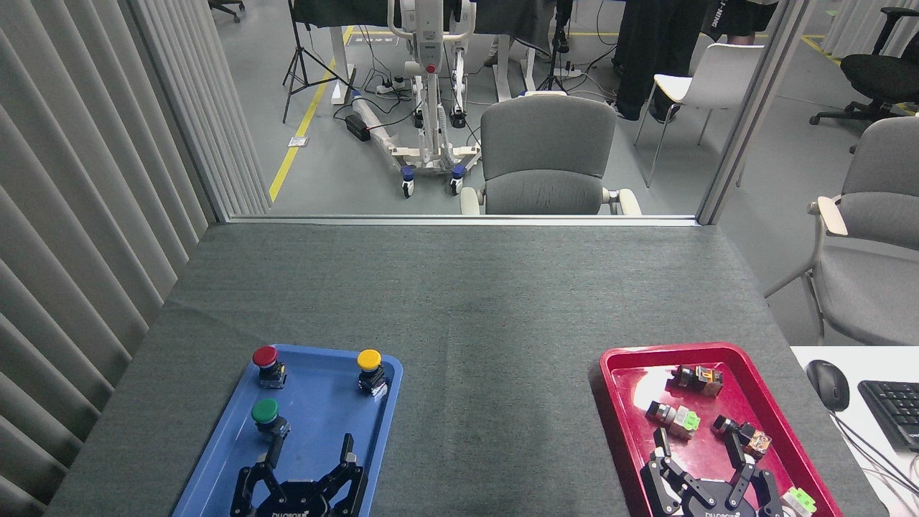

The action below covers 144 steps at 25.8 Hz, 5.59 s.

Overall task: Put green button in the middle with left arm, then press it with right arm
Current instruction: 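Move the left gripper toward the green button on the blue tray, then close the left gripper around the green button, then carry the green button off the tray and lower it onto the table middle, then open the left gripper and withdraw it toward the blue tray, then move the right gripper above the green button and press down on it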

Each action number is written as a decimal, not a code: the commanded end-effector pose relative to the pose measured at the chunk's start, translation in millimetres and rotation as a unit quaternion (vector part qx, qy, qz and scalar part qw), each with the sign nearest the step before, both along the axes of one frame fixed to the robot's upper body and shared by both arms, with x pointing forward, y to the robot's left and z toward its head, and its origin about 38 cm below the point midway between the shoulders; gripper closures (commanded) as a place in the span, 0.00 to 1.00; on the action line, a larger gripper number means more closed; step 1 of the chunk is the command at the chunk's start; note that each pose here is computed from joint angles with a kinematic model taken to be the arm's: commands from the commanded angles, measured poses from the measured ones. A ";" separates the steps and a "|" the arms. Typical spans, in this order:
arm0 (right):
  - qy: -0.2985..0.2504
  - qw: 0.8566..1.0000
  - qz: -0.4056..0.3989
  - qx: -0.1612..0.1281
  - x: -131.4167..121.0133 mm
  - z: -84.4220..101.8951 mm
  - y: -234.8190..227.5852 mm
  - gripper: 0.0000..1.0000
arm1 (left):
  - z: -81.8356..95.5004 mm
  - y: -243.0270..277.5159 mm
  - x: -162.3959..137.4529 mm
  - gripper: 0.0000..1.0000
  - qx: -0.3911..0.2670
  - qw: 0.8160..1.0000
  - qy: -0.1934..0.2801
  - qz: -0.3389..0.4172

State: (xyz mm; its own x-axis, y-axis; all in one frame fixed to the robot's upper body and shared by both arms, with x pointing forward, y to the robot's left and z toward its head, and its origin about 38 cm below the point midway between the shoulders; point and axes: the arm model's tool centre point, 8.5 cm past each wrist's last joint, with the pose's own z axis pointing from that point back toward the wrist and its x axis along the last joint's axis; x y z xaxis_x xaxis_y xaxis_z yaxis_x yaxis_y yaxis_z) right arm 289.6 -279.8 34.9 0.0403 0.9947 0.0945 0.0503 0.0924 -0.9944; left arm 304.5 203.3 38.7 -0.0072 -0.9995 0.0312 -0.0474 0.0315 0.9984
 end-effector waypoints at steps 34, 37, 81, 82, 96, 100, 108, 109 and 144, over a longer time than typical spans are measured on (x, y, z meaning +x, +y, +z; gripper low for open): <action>0.049 0.998 0.001 -0.039 -8.5 -20.2 -0.9 0.00 | -23.3 110.6 39.6 0.01 0.058 0.989 0.073 -0.116; 0.053 0.998 0.002 -0.040 -9.4 -23.7 -1.9 0.00 | -24.4 140.0 68.8 0.01 0.072 0.986 0.104 -0.106; 0.049 0.998 -0.001 -0.047 -7.6 -19.5 0.5 0.00 | 5.0 130.1 111.3 1.00 0.056 0.952 0.103 -0.283; 0.049 0.998 -0.001 -0.048 -7.6 -19.3 0.1 0.00 | 24.0 123.9 115.1 1.00 0.061 0.953 0.061 -0.290; 0.046 0.998 0.000 -0.051 -5.8 -17.1 -2.2 0.00 | -55.4 -138.3 67.2 1.00 0.024 0.908 0.092 -0.408; 0.044 0.998 -0.003 -0.044 -4.9 -16.3 -6.4 0.00 | -78.2 -156.9 66.0 1.00 0.009 0.908 0.134 -0.397; 0.048 0.998 -0.003 -0.033 -6.0 -19.1 -8.8 0.00 | -89.3 -180.4 62.0 0.95 -0.003 0.911 0.163 -0.380; 0.047 0.998 -0.003 -0.034 -5.4 -18.6 -8.9 0.00 | -91.0 -179.1 64.1 0.83 0.005 0.914 0.173 -0.366; 0.029 0.980 0.169 -0.096 35.4 -23.3 174.8 0.90 | -19.0 49.1 -9.2 0.00 0.016 0.998 0.009 -0.060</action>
State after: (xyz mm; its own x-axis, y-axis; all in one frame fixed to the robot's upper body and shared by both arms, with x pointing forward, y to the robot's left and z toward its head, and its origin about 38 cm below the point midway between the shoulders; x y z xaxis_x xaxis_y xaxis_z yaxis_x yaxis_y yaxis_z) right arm 326.1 -121.2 17.6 -0.2709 0.9596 -0.0754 0.0022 -0.0777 -0.9970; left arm 297.1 250.6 29.1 -0.1304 -0.9914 -0.0109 -0.0544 -0.0039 0.9985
